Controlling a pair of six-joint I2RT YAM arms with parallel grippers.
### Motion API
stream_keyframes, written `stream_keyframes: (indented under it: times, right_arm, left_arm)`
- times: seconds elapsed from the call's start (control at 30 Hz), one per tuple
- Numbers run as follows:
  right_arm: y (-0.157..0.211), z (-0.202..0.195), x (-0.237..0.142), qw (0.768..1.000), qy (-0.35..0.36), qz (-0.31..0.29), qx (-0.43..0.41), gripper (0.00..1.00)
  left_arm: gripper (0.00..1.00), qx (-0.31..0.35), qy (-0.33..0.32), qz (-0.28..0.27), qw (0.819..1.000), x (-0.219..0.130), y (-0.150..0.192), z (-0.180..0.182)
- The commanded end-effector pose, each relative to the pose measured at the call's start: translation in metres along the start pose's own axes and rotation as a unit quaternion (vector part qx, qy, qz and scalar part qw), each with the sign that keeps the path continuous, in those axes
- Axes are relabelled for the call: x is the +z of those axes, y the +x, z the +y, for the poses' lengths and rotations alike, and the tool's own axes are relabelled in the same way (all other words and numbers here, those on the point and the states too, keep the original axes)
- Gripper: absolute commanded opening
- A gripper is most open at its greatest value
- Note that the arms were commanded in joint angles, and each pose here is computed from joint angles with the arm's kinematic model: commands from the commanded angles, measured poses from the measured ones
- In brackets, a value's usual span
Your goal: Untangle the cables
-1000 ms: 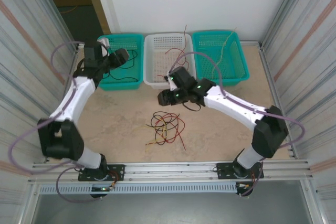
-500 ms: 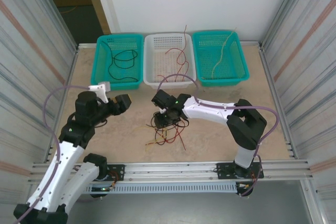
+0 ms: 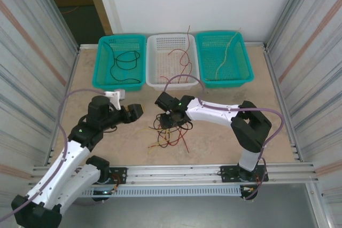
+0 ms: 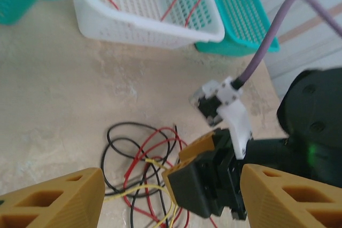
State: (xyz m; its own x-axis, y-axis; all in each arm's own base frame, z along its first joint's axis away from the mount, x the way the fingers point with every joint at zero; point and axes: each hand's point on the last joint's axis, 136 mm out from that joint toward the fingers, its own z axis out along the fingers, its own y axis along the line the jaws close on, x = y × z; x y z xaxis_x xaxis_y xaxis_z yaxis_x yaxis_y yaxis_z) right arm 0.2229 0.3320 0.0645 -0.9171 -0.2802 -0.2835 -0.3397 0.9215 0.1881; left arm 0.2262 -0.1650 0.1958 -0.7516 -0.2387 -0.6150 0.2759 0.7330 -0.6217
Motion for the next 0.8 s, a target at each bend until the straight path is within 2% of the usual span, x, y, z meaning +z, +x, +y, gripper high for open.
stream_keyframes:
  times: [0.0, 0.07, 0.17, 0.3, 0.57, 0.77]
  right_arm:
    - [0.005, 0.009, 0.011, 1.0, -0.013, 0.009, 0.026, 0.41]
    - [0.003, 0.013, 0.016, 0.999, -0.015, 0.012, 0.029, 0.35]
    - [-0.004, 0.01, 0.012, 1.0, 0.004, 0.006, 0.028, 0.15]
    - [-0.026, 0.011, -0.027, 0.999, 0.008, -0.042, 0.019, 0.0]
    - [-0.082, 0.034, -0.157, 0.976, -0.094, -0.195, 0.001, 0.0]
    - [-0.102, 0.036, -0.229, 0.947, -0.139, -0.289, 0.0, 0.0]
  left_arm:
    - [0.68, -0.007, 0.017, 0.017, 1.0, 0.011, 0.014, -0.002]
    - [0.69, -0.011, 0.021, 0.018, 1.0, 0.015, 0.016, -0.003]
    - [0.69, -0.017, 0.03, 0.013, 0.999, 0.02, 0.013, -0.005]
    - [0.69, -0.016, 0.059, 0.009, 0.998, 0.026, 0.005, -0.019]
    - [0.7, 0.033, 0.125, -0.015, 0.991, 0.032, -0.003, -0.061]
    - [0.69, 0.108, 0.125, 0.026, 0.986, 0.033, 0.009, -0.093]
